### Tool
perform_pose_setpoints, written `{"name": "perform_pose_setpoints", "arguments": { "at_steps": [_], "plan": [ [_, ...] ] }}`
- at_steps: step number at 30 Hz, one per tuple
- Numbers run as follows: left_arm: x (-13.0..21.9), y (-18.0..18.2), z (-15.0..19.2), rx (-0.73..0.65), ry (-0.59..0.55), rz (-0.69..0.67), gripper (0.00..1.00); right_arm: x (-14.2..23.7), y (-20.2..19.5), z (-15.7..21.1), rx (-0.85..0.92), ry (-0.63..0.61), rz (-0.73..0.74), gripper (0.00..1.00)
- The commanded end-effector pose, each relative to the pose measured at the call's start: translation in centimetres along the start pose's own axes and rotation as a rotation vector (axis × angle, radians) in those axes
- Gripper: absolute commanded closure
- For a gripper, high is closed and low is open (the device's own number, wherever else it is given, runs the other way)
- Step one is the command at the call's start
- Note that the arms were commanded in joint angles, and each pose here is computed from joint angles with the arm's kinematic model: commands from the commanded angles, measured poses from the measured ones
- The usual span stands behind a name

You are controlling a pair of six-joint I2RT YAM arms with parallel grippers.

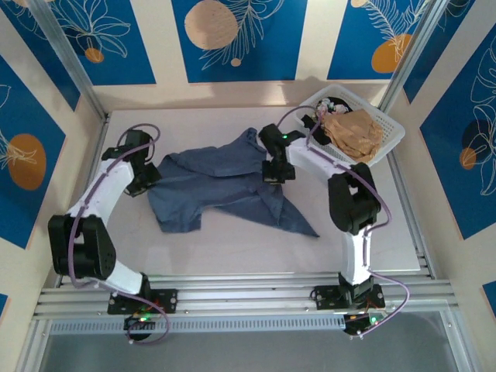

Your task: Fold and stack the t-shirts

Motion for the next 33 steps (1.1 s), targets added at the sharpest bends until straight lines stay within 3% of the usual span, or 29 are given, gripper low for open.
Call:
{"name": "perform_pose_setpoints", "arguments": {
  "at_steps": [1, 4, 9, 15, 19, 26, 33],
  "plan": [
    [0.4, 0.9, 0.8, -0.041, 0.034, -0.047, 1.00, 1.4, -1.5, 0.6, -0.133, 0.115, -0.111, 1.00],
    [-1.8, 0.1, 1.0, -0.055, 0.095, -0.033, 1.00, 0.4, -2.0, 0.0, -0.180, 0.189, -0.160, 1.00],
    [-4.7, -2.9, -1.0, -0.085, 0.103, 0.052, 1.00, -1.1, -3.7, -2.1, -0.228, 0.190, -0.088, 1.00],
    [-2.4, -4.9, -4.2, -0.074, 0.092, 0.031, 1.00, -1.4, -6.8, -4.5, -0.311, 0.165, -0.016, 1.00],
    [-1.8, -3.3, -1.9, -0.033, 0.154, -0.021, 1.00, -2.1, -7.8, -5.0, -0.302, 0.164, 0.038, 1.00],
    [2.6, -0.1, 2.8, 0.080, 0.160, 0.032, 1.00, -1.9, -8.4, -5.3, -0.298, 0.148, 0.056, 1.00],
    [6.6, 0.5, 3.6, 0.166, 0.111, 0.121, 1.00, -2.1, -8.5, -5.6, -0.298, 0.142, 0.075, 1.00]
  ]
}}
Point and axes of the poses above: each hand's point on the last joint's axis, 136 mm out from that joint toward the fingers, its own x axis back along the fingers, its own y axis along the line the jaws close on, z = x × y, the point moved 5 cm from there along x, back along the fingers, and after that the axes turned 2 degrees about -x, right-handed, at the moved point
